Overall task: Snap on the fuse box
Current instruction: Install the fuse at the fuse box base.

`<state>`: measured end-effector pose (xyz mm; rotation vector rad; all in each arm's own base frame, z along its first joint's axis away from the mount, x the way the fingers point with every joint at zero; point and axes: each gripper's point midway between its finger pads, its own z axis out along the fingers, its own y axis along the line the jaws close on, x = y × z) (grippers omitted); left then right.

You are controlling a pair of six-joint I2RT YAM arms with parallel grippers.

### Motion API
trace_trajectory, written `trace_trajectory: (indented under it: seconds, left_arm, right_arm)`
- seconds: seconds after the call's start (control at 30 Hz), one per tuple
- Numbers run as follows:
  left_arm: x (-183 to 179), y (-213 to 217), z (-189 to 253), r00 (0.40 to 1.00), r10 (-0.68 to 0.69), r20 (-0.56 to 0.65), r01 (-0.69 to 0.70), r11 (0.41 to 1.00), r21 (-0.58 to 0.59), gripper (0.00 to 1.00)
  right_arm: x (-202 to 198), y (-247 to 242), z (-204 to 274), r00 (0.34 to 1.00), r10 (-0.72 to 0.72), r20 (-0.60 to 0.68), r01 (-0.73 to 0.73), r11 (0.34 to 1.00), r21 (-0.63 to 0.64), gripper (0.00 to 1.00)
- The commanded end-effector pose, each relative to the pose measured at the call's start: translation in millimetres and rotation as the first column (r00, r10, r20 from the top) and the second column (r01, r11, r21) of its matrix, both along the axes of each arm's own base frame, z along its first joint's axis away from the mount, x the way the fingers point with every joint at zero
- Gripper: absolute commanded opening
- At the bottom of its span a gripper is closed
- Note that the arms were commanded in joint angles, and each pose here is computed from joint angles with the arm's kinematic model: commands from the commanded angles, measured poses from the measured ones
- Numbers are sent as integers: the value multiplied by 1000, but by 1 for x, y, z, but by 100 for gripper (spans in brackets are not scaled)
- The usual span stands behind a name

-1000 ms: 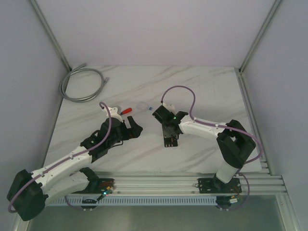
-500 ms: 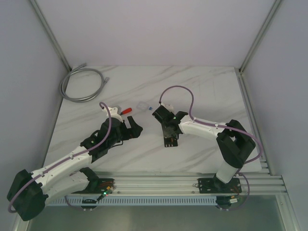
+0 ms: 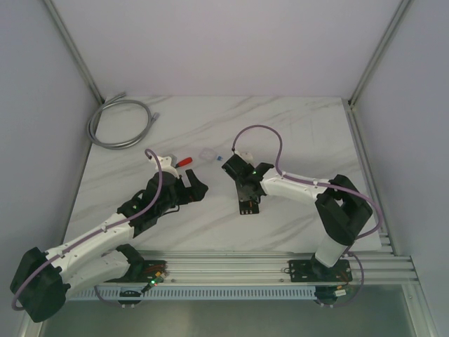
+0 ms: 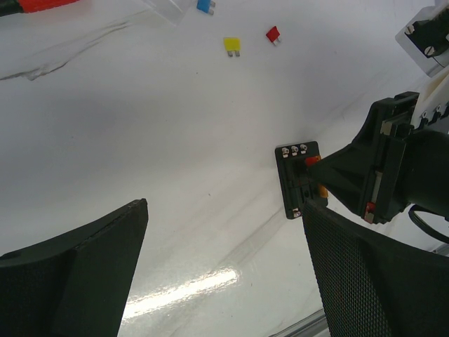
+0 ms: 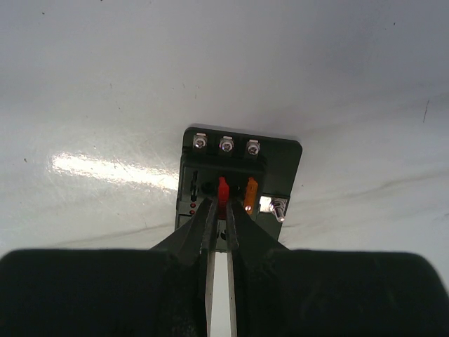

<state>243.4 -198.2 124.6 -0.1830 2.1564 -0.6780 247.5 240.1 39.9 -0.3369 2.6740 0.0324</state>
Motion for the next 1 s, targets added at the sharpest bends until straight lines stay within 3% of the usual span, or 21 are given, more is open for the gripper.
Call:
trace_trajectory:
  seconds: [0.0, 0.1, 0.3, 0.67, 0.97]
  left_arm:
    - [-3, 2, -3, 1000, 3, -11, -3, 1000, -8, 100]
    - [-3, 2, -5, 1000, 7, -17, -7, 1000, -10, 100]
    - [-4, 2, -4, 1000, 10, -21, -11, 1000, -20, 100]
    - [-7, 3, -4, 1000, 13, -22, -13, 999, -33, 100]
    - [-5, 2, -4, 1000, 13, -21, -13, 999, -29, 100]
  right_arm:
    - [-28, -25, -40, 995, -30, -97, 20, 995, -99, 0]
    - [-27, -23, -36, 995, -29, -91, 22, 996, -84, 0]
    - [-17, -10, -15, 998, -45, -48, 44, 999, -21, 14]
    - [-5, 0, 2, 998, -63, -1, 63, 998, 18, 29]
    - [7, 5, 18, 996, -71, 47, 69, 997, 40, 31]
